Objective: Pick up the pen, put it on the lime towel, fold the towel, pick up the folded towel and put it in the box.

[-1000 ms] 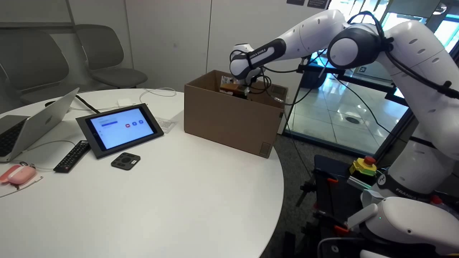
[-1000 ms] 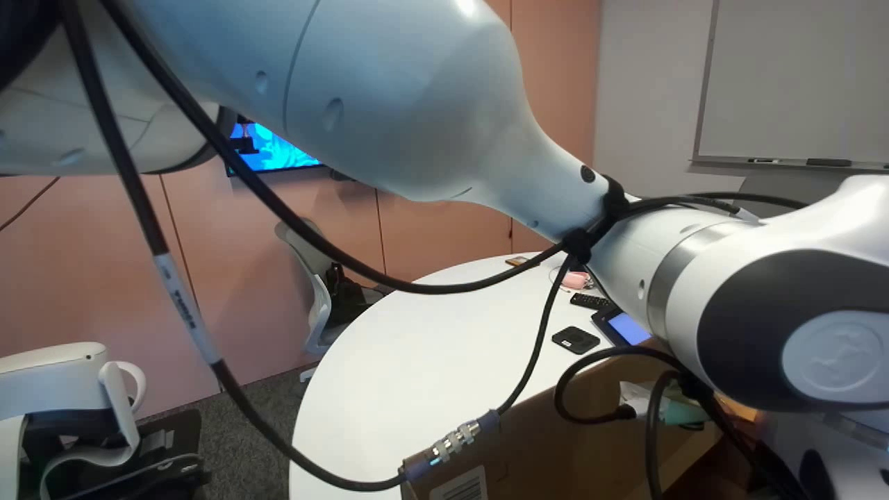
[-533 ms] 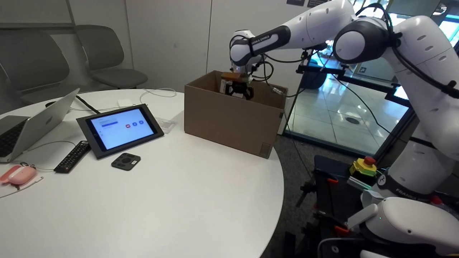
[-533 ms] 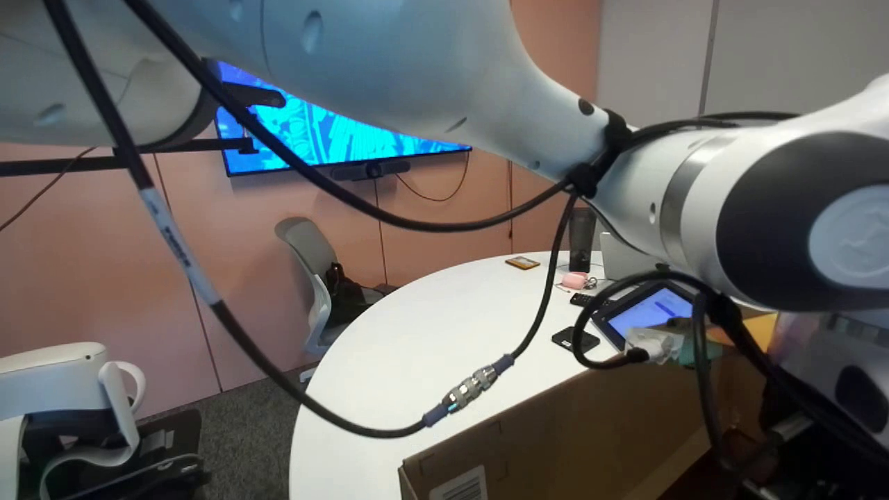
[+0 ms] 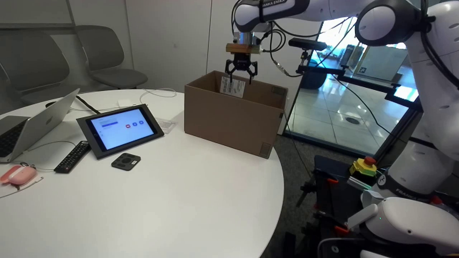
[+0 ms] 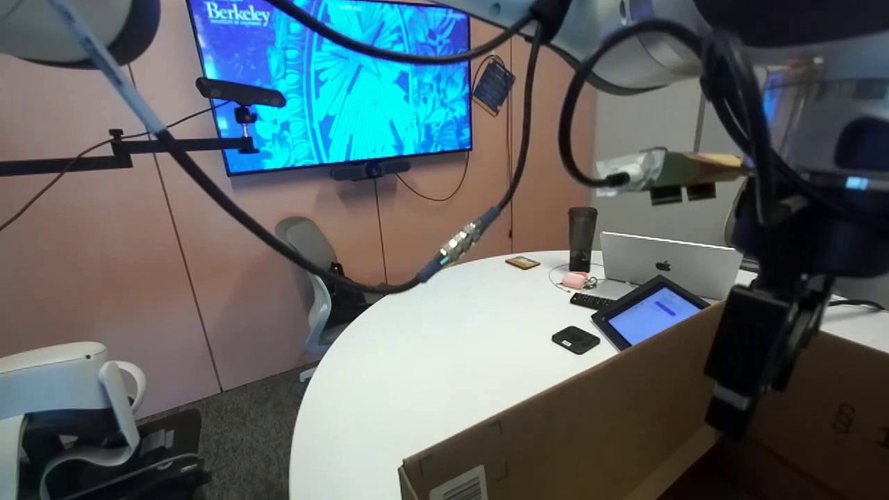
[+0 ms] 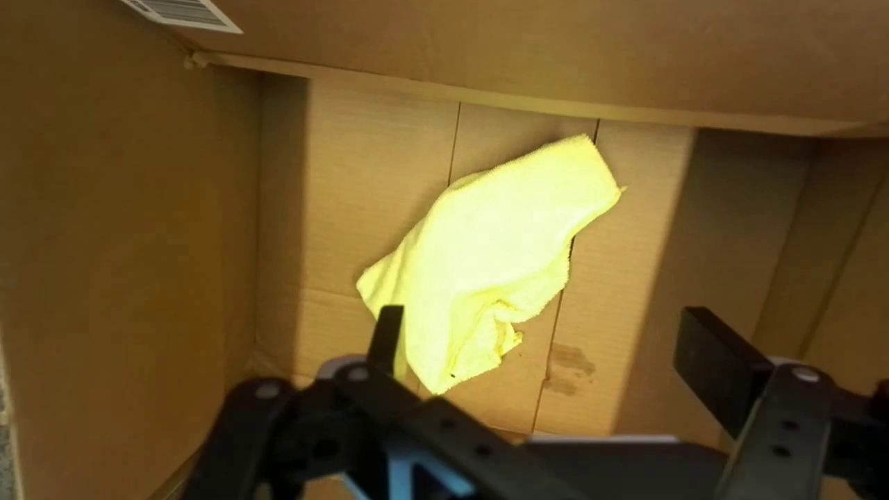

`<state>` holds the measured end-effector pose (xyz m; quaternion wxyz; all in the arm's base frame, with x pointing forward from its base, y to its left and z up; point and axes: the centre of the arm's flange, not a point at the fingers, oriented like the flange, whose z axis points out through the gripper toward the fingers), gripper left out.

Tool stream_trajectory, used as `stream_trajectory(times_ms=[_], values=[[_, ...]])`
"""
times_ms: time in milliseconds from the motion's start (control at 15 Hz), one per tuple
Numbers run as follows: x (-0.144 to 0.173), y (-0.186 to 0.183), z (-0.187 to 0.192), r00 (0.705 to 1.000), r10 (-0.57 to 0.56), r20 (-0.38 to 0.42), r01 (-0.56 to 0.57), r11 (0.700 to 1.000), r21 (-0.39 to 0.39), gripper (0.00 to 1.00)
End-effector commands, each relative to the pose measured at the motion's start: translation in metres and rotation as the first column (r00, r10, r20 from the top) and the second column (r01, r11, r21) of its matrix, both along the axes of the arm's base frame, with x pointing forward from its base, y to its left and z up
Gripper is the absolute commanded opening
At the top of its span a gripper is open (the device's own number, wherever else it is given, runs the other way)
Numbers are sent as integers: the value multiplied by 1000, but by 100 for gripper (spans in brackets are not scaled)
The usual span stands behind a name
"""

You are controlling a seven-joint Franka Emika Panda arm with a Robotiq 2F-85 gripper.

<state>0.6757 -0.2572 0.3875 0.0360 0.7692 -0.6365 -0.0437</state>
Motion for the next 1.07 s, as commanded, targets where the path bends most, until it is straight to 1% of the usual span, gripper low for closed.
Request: stream_trajectory(times_ms=[0,200,400,600,733,867,933,1000], values=[[-13,27,60,987,158,24,-159,986,41,100],[-22,54,106,947,318,49,-320,945,65,100],[-37,90,148,885,461,57,-465,880,101,100],[-51,119,181,804,592,58,-593,791,148,100],[-62,137,199,739,671,59,-669,721,182,100],[-73,154,212,665,745,64,-738,641,208,100],[-79,164,217,634,770,65,-763,610,213,100],[-83,172,221,610,790,65,-781,585,220,100]])
